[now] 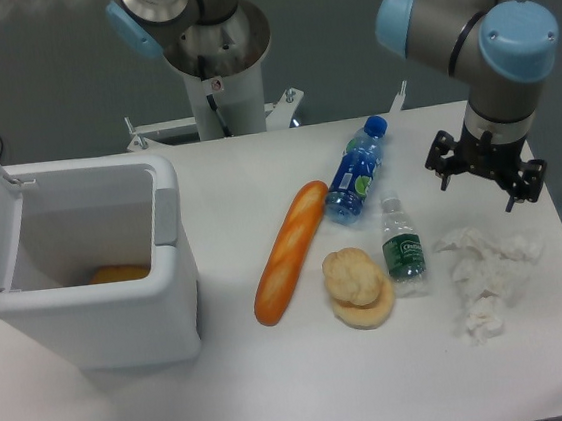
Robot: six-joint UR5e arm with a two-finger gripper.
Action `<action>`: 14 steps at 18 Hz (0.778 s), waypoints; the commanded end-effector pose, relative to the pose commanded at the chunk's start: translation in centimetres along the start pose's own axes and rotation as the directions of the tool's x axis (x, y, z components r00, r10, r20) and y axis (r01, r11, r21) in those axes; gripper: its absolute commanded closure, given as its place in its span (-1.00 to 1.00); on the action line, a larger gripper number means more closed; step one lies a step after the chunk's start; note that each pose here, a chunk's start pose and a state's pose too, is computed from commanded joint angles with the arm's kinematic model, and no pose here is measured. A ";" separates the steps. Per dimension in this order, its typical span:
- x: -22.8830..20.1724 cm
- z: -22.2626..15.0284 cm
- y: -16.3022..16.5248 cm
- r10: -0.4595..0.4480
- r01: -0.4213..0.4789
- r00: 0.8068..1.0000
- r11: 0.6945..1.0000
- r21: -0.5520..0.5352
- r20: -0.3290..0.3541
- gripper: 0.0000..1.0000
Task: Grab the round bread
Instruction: 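Move the gripper over the stacked round bread rings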
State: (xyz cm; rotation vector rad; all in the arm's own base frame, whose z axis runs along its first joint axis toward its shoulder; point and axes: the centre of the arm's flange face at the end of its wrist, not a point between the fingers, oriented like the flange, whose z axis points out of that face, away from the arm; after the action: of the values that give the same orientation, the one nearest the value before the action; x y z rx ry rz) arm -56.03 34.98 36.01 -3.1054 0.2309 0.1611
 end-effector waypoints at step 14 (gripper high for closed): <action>6.9 6.2 -4.9 -0.041 0.041 0.997 0.999 -0.008 -0.067 -1.00</action>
State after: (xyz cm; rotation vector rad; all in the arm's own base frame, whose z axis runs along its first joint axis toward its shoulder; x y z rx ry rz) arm -49.18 39.02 29.21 -3.1229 0.1686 0.0562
